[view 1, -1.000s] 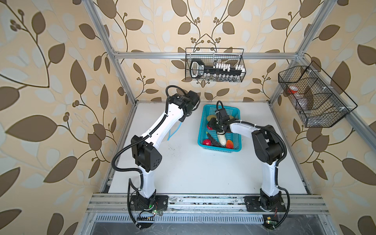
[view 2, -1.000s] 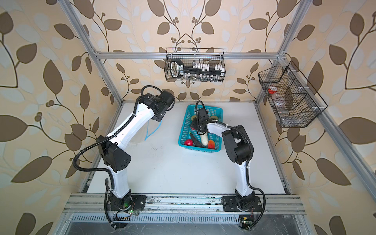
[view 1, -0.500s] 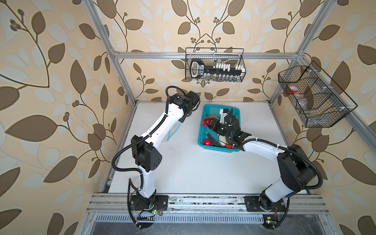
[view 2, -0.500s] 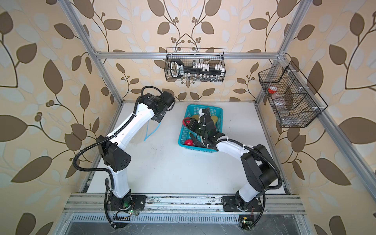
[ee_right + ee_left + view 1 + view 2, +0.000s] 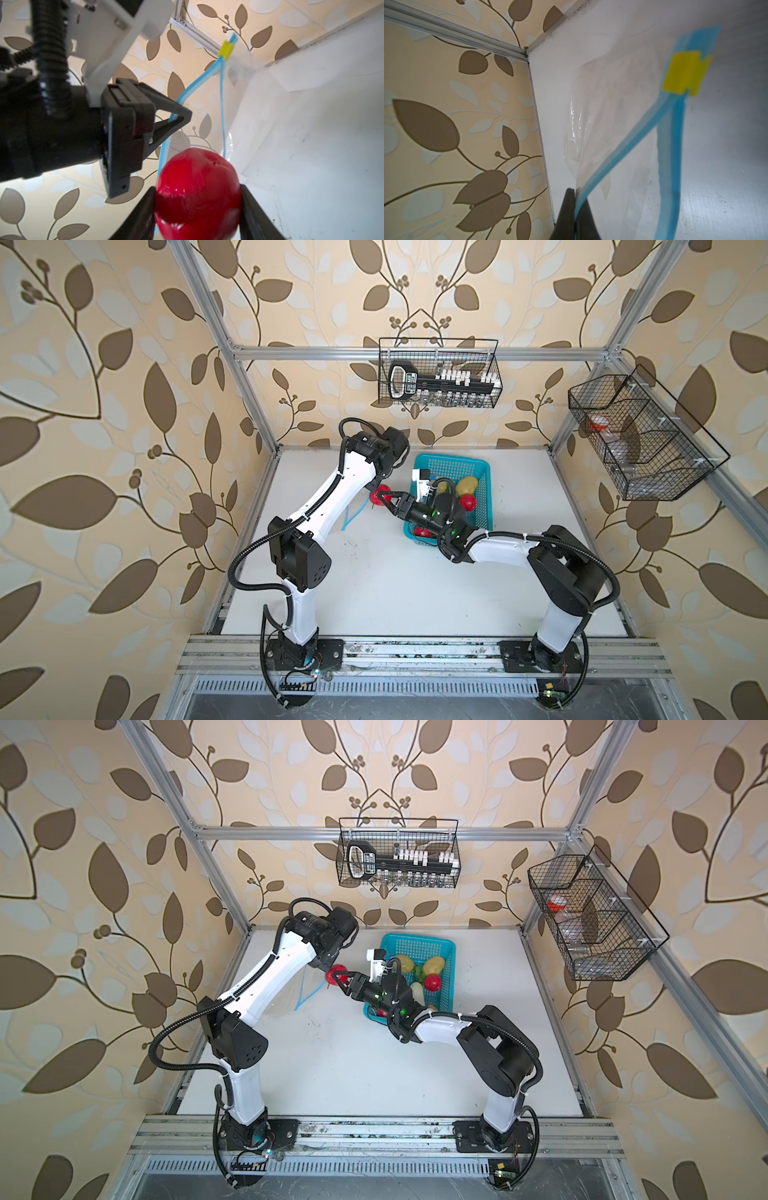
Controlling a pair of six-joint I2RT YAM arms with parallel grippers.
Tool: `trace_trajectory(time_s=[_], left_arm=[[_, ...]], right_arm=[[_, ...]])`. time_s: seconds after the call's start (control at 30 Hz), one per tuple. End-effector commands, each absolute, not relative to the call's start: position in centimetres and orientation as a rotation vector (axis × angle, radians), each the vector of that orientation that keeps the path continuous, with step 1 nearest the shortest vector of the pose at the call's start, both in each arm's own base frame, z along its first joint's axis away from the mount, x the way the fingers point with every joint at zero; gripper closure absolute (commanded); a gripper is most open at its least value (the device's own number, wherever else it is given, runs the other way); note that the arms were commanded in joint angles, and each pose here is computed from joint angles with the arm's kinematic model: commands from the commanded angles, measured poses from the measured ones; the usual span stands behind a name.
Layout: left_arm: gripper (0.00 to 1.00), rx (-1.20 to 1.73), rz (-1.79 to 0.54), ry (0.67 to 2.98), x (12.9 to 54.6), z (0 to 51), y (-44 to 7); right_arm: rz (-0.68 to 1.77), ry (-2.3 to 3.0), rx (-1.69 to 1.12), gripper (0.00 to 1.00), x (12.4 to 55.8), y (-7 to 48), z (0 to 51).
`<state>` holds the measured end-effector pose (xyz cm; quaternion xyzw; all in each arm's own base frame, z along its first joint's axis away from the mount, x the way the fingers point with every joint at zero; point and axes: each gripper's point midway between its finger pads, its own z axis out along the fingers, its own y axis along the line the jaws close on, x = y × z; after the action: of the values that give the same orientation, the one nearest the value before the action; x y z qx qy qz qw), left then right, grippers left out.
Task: Place the food in the zip-top bag and seal the zipper
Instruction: 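Carry the red radish into the bag mouth held by the left gripper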
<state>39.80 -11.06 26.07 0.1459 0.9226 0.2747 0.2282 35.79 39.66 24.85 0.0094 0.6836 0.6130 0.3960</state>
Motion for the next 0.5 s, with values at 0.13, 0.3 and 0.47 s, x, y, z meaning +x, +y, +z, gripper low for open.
trace_trajectory(time_s=[0.13,0.3,0.47], left_arm=[[1.0,0.37,0.717,2.513,39.2,27.8,-11.5],[1.0,0.38,0.706,2.509,39.1,28.1,-11.9],[1.0,0.384,0.683,2.519,39.0,27.9,-12.2]], right_arm=[[1.681,1.595,-0.066,0.76,34.9,42.8,29.3],[1.641,1.653,-0.056,0.76,35.2,44.1,28.3],[1.648,1.645,-0.039,0.74,35.7,45.1,28.5]])
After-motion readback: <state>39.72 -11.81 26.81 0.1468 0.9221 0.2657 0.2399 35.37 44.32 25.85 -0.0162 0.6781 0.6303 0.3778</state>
